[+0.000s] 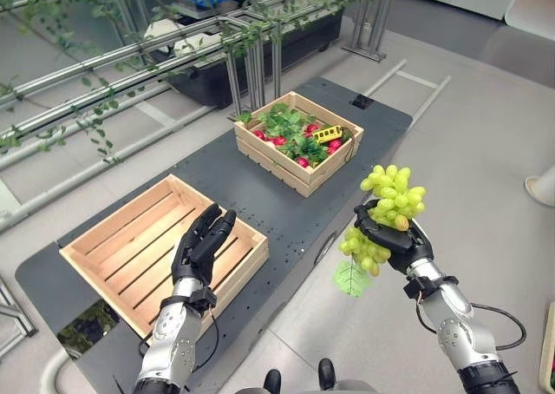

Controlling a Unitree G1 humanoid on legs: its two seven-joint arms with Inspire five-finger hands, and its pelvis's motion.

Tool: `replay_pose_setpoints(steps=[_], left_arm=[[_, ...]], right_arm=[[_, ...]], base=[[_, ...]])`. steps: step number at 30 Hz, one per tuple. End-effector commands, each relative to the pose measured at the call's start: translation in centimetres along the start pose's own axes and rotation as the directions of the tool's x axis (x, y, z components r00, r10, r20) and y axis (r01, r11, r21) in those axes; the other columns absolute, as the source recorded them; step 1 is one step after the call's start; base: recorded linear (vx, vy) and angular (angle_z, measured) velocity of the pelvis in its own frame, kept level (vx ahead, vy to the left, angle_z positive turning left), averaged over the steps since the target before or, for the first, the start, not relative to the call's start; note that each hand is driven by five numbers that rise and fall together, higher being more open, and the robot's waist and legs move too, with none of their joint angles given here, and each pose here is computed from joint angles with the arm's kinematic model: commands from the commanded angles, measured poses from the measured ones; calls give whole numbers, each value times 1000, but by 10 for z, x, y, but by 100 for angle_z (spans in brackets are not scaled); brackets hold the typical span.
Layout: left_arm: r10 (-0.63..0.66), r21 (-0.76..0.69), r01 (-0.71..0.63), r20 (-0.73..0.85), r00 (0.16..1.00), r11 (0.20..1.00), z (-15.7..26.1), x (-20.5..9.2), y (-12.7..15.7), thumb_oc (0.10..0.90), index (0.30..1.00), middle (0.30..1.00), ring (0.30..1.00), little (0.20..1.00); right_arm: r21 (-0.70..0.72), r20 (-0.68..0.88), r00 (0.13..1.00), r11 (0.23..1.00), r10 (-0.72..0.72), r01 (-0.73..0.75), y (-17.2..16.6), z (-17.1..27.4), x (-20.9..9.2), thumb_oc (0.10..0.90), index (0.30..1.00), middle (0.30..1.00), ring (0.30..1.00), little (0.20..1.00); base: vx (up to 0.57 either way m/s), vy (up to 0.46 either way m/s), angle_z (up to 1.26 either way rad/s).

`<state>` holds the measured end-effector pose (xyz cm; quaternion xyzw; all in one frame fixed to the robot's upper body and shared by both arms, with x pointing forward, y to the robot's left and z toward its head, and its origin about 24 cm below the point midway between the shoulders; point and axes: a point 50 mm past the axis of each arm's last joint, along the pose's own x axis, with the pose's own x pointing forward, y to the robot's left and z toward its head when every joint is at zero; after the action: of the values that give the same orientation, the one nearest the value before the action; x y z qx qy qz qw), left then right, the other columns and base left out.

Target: Pick up the fruits from the basket on one side to the basket on the other side

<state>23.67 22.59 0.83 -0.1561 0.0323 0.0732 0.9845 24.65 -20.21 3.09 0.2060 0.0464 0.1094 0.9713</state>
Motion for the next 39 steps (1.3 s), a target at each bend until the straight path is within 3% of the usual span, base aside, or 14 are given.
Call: replay_pose_setpoints(steps=[1, 7, 14, 20, 33, 39], left_arm=[[-94, 52, 82, 301, 949, 995, 57, 22, -21, 800, 900, 900, 900, 900], [-138, 72, 121, 308, 941, 990, 62, 23, -28, 800, 900, 900, 900, 900], [-120, 109, 89, 334, 935, 990, 72, 12, -10, 800, 900, 900, 900, 900], [-17, 57, 1, 279, 960, 998, 57, 8, 1, 800, 900, 900, 900, 900], [-90, 18, 89, 273, 958, 996, 50, 7, -22, 800, 900, 900, 900, 900], [-50, -33, 62, 289, 956, 998, 48, 4, -22, 800, 900, 900, 900, 900]], right_arm=[[-83, 302, 942, 988, 149, -129, 18, 64, 7, 400, 300, 300, 300, 300], [-127, 218, 963, 983, 158, -133, 18, 52, 0, 400, 300, 300, 300, 300], [-93, 200, 955, 975, 219, -204, 29, 44, 10, 400, 300, 300, 300, 300], [-78, 135, 959, 967, 250, -241, 36, 23, 15, 400, 300, 300, 300, 300], [-58, 102, 961, 966, 256, -251, 29, 19, 1, 400, 300, 300, 300, 300], [-81, 72, 939, 940, 336, -330, 39, 19, 6, 400, 300, 300, 300, 300]], base=[[-137, 241, -33], [-119, 131, -40], [-123, 31, -112], [-16, -200, -63], [3, -81, -28], [-100, -106, -21]])
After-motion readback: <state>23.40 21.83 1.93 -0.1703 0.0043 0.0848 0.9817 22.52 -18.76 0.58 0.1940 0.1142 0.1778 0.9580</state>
